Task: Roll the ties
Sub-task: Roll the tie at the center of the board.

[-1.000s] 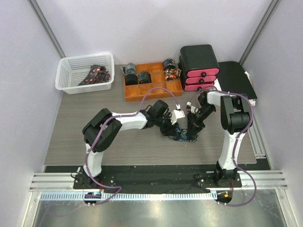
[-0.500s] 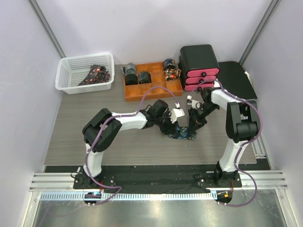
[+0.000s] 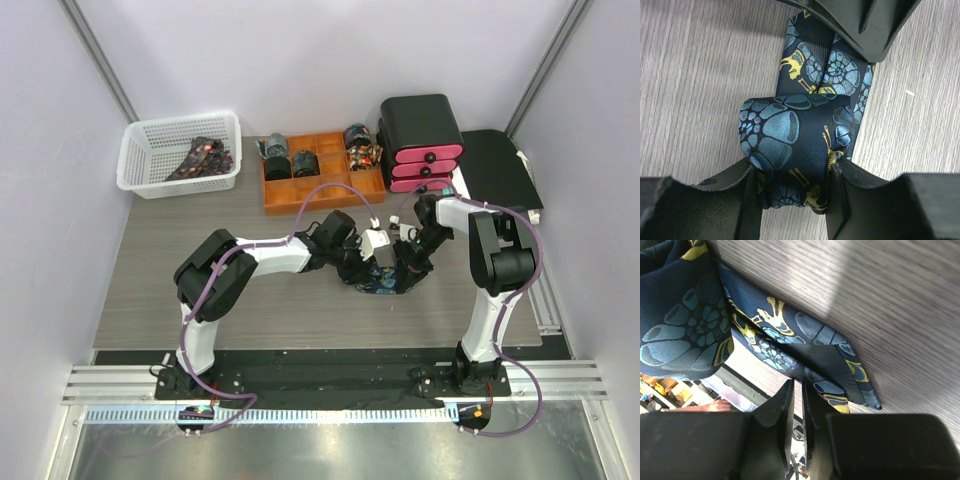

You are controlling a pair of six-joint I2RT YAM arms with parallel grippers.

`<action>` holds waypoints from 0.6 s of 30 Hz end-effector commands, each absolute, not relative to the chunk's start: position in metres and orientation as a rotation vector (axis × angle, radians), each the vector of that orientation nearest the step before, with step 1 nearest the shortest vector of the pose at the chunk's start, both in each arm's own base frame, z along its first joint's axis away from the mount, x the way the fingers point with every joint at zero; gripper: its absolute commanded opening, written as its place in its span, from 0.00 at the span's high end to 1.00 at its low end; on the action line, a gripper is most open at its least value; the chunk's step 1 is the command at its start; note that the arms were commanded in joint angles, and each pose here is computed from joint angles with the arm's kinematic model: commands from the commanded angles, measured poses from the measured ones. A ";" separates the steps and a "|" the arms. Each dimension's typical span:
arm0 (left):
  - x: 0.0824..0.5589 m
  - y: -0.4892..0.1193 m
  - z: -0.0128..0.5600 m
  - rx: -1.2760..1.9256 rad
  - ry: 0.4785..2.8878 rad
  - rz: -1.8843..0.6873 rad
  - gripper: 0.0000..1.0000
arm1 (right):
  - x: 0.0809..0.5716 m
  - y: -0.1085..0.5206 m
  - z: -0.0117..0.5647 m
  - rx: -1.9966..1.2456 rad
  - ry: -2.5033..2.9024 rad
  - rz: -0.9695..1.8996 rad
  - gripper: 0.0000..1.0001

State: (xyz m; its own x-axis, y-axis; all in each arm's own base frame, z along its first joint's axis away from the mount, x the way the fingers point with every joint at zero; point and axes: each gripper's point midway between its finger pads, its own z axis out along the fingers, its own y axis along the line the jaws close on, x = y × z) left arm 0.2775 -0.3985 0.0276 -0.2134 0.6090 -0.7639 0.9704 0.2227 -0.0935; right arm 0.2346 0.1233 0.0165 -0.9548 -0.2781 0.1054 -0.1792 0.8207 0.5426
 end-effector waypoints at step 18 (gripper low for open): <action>0.264 -0.365 -0.011 1.498 2.072 -0.726 1.00 | 0.260 0.118 -0.005 0.360 -2.888 -0.755 0.82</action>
State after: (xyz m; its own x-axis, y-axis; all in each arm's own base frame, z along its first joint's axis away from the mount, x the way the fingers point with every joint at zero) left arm 0.2772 -0.3986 0.0277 -0.2107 0.6091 -0.7646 0.9712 0.2192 -0.0931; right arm 0.2650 0.1282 0.0161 -0.9674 -0.2502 0.0396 -0.1902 0.8209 0.5384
